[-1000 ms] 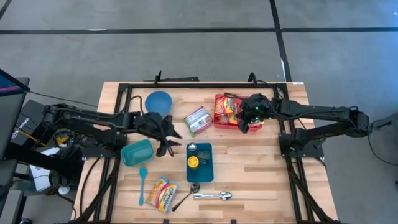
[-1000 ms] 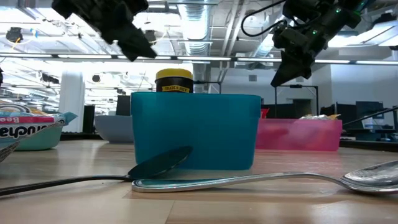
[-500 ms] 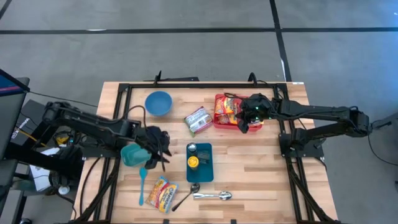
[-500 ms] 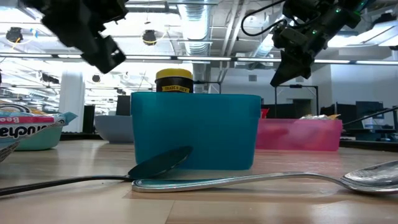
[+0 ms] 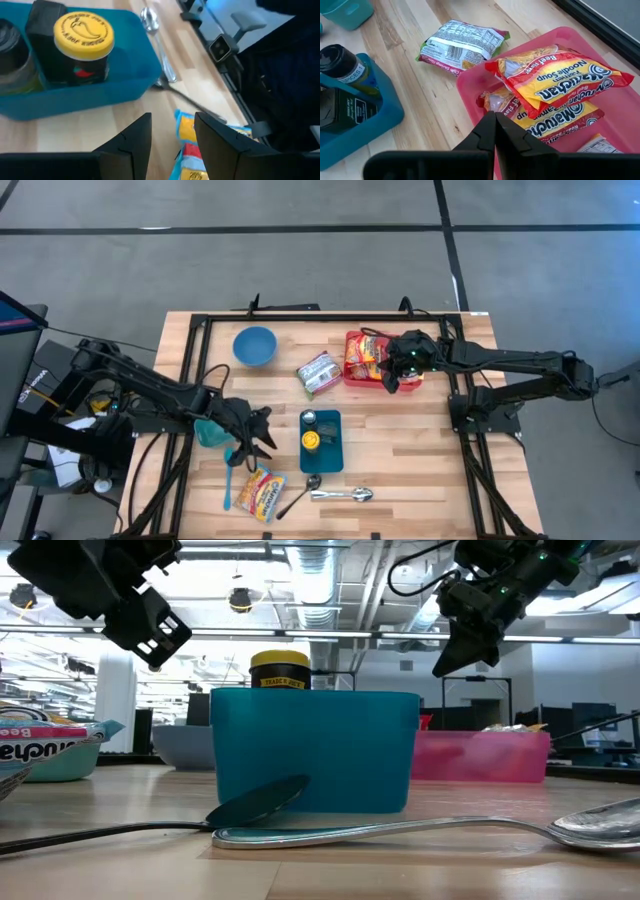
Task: Pick & Place Food Item
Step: Put the light blue noodle pack into the red bin
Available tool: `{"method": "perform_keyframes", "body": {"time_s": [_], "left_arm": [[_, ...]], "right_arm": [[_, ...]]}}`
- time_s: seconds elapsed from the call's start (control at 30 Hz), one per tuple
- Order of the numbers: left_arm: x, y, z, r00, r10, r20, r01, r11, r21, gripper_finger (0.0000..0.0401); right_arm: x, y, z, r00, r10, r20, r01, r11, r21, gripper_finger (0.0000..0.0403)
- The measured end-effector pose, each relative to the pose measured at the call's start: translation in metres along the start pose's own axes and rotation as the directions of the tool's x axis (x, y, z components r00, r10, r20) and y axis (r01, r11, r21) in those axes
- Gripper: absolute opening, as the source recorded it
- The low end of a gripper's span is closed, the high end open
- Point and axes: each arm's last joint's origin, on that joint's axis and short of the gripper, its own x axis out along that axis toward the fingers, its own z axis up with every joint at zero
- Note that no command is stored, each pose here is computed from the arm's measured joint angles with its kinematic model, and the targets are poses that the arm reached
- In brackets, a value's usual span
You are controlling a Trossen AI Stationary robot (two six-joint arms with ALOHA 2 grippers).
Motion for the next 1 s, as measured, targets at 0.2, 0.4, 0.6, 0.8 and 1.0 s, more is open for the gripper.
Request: {"method": "perform_keyframes", "body": {"time_s": [0.2, 0.4, 0.6, 0.8, 1.0], "left_arm": [[0.002, 0.000, 0.000, 0.997, -0.020, 0.072, 0.018, 1.000, 0.019, 0.0144], [0.006, -0.003, 0.003, 0.993, -0.042, 0.112, 0.039, 0.999, 0.033, 0.0144], [0.021, -0.011, 0.000, 0.990, -0.086, 0.114, 0.081, 0.996, 0.044, 0.0144], [0.029, -0.010, -0.006, 0.994, -0.078, 0.076, 0.077, 0.997, 0.022, 0.0144], [0.043, -0.004, -0.016, 0.998, -0.056, 0.001, 0.056, 0.998, -0.032, 0.0144]], "right_arm": [[0.000, 0.000, 0.000, 1.000, 0.000, 0.001, 0.000, 1.000, 0.000, 0.0001], [0.000, 0.000, 0.001, 1.000, 0.001, 0.005, -0.001, 1.000, 0.001, 0.0001], [0.000, 0.000, 0.001, 1.000, 0.001, 0.005, -0.001, 1.000, 0.001, 0.0001], [0.000, 0.000, 0.000, 1.000, 0.001, 0.004, -0.001, 1.000, 0.001, 0.0001], [0.000, 0.000, 0.000, 1.000, 0.001, 0.005, -0.001, 1.000, 0.001, 0.0001]]}}
